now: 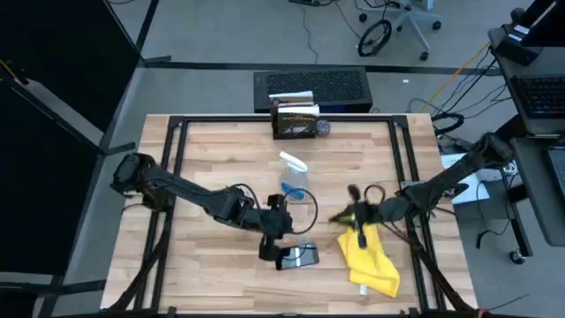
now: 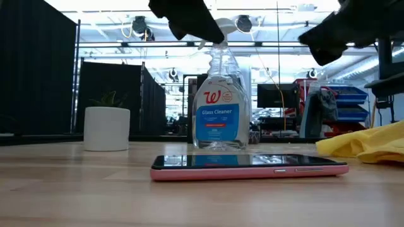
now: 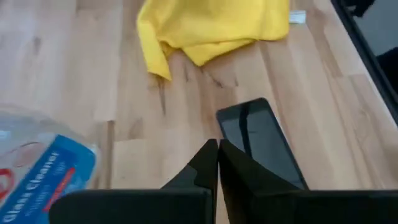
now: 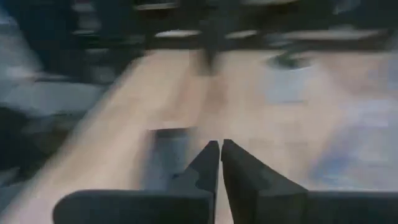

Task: Apply microfiber cloth
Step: Return to Home Position

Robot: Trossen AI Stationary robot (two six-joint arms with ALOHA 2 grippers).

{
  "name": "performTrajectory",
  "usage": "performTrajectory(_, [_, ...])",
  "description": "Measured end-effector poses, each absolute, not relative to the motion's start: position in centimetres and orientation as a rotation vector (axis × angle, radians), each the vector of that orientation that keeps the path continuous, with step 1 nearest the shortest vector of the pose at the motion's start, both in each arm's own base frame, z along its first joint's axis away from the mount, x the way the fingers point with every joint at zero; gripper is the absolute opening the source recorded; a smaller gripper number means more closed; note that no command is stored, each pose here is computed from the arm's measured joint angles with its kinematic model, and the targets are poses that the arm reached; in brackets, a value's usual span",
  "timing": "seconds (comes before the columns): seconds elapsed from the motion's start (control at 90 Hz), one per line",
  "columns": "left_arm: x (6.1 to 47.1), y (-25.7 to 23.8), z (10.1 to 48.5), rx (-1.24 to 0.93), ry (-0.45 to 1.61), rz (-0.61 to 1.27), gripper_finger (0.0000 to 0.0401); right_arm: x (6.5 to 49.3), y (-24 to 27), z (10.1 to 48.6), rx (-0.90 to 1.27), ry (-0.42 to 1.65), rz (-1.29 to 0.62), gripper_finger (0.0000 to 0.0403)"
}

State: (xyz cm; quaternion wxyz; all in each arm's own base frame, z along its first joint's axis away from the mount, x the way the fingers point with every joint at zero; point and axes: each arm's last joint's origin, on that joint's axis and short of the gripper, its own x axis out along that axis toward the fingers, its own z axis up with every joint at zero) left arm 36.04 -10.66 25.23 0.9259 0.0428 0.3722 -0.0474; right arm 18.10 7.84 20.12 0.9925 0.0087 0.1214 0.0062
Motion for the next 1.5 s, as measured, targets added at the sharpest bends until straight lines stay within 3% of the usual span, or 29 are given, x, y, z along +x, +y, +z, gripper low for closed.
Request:
performTrajectory(0.089, [36.0, -10.0, 25.6, 0.097, 0.756, -0.089, 0.0, 17.5, 7.1, 21.0, 0.042, 0.185, -0.027, 0.0006])
performTrajectory(0.267, [36.2, -8.6, 26.1, 0.13, 0.746, -0.113, 0.0, 16.5, 6.3, 21.4, -0.042, 0.163, 0.079, 0.0006])
performTrajectory(0.733, [34.9, -3.6, 25.2, 0.078, 0.764, -0.159, 0.0, 12.8, 3.0, 17.7, -0.057, 0.094, 0.034, 0.0006])
performTrajectory(1.011, [31.1, -2.7, 25.3, 0.096, 0.628, -0.165, 0.0, 11.1, 2.2, 16.1, -0.045, 0.091, 0.125, 0.0006])
performTrajectory(1.122, [29.6, -2.5, 24.7, 0.071, 0.633, -0.149, 0.0, 10.6, 1.6, 15.4, -0.04, 0.159, 0.093, 0.0006])
performTrajectory(1.244, [27.8, -2.7, 24.4, 0.067, 0.633, -0.149, 0.0, 10.4, 0.9, 16.0, -0.056, 0.102, 0.058, 0.0006])
performTrajectory(1.5, [23.7, -3.3, 22.6, 0.066, 0.478, 0.035, 0.0, 10.3, 0.3, 16.2, -0.059, 0.093, 0.016, 0.0006])
